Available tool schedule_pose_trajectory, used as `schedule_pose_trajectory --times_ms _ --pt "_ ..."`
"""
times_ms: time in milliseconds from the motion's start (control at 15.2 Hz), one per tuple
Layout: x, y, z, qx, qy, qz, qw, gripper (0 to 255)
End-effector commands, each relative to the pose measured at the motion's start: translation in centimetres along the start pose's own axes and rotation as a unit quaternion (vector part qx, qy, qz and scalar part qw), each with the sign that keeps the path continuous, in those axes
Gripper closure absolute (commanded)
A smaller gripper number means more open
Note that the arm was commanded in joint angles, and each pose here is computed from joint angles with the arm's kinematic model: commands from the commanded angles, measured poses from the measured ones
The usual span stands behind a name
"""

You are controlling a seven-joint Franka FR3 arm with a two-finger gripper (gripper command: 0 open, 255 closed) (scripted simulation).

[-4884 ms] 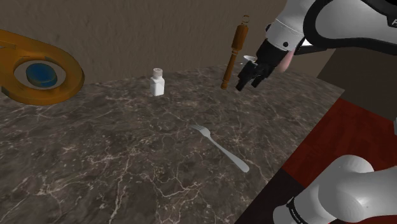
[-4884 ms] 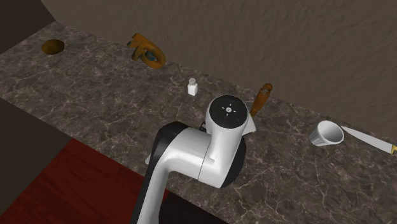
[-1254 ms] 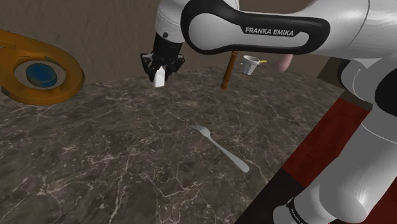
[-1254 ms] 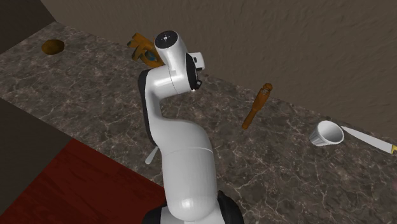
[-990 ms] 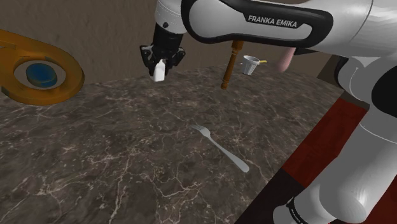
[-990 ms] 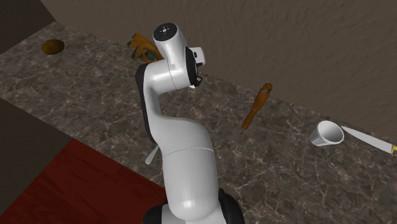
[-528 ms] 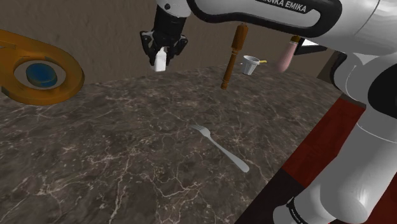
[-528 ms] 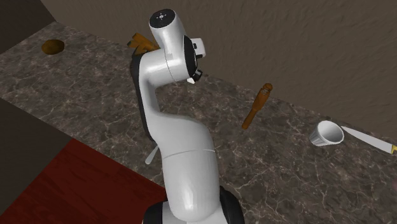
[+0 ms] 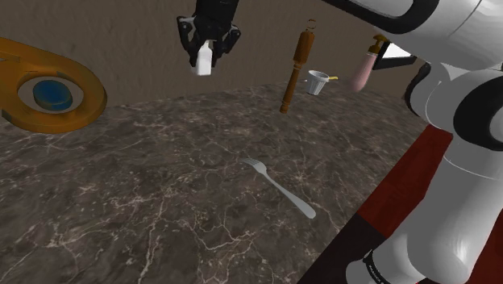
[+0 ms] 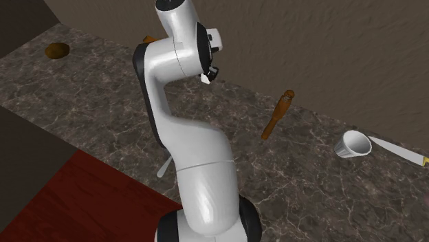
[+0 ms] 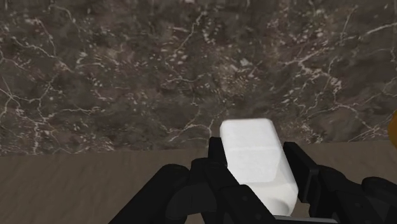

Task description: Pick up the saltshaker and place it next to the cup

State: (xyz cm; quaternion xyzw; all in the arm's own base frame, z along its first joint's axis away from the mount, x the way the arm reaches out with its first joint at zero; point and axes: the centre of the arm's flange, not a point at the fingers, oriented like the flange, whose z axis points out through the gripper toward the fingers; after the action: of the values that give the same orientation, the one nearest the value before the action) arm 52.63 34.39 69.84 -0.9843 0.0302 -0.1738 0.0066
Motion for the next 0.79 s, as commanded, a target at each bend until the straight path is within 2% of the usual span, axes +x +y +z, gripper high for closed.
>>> schedule_pose_trajectory --times_ms 0,264,726 --pt "0.5 0.0 -1.0 0.0 0.0 0.0 1.0 255" --pt "1.1 0.0 -2.7 0.0 0.0 0.0 1.0 255" --pt "0.8 9.2 -3.0 0.0 0.0 0.0 1.0 255"
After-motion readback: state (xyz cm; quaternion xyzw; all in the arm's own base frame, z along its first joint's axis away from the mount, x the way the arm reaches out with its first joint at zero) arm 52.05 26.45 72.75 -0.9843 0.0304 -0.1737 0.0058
